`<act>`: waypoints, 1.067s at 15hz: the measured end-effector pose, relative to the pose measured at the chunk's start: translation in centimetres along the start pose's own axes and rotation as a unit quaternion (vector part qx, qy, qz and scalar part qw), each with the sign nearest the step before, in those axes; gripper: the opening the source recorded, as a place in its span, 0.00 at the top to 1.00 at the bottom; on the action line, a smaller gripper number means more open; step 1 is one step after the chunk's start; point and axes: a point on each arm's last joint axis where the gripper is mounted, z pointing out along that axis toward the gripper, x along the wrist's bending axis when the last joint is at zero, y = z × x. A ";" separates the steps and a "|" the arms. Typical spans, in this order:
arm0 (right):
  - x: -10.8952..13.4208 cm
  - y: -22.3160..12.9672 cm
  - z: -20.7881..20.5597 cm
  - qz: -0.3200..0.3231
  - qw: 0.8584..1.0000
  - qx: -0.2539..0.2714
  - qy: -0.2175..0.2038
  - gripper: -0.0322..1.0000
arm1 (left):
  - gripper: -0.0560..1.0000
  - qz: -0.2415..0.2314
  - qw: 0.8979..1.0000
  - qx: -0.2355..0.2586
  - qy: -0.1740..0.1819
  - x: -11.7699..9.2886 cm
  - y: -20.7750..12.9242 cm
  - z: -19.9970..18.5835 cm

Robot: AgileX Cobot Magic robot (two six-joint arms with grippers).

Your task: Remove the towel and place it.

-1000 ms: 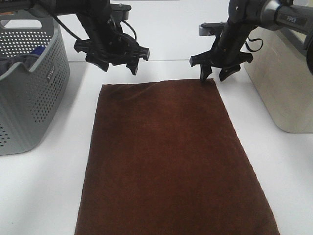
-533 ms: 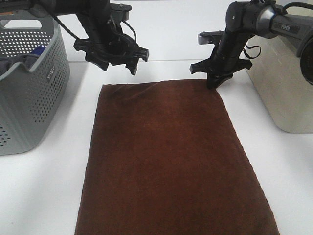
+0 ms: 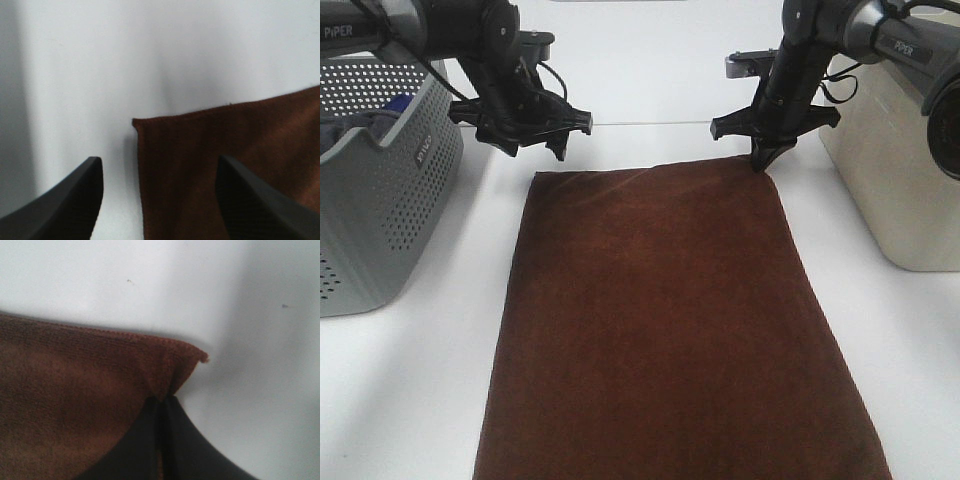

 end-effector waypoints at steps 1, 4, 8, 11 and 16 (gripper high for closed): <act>0.0 0.0 0.0 0.000 1.000 0.000 0.000 0.97 | 0.36 0.000 1.000 0.000 0.000 0.0 0.0 0.0; 0.0 0.0 0.0 0.000 1.000 0.000 0.000 0.97 | 0.39 -0.019 1.000 -0.001 -0.008 0.4 0.3 2.2; 0.0 0.0 0.0 0.000 1.000 0.000 -0.001 0.97 | 0.45 -0.022 1.000 0.020 -0.004 0.3 -0.3 4.5; 0.0 0.0 0.0 0.000 1.000 0.000 -0.001 0.97 | 0.58 -0.019 0.999 0.030 0.001 0.4 -0.8 5.4; 0.0 0.1 -0.1 0.000 1.000 -0.001 -0.001 0.97 | 0.94 0.006 1.000 0.020 -0.004 0.3 -0.7 5.6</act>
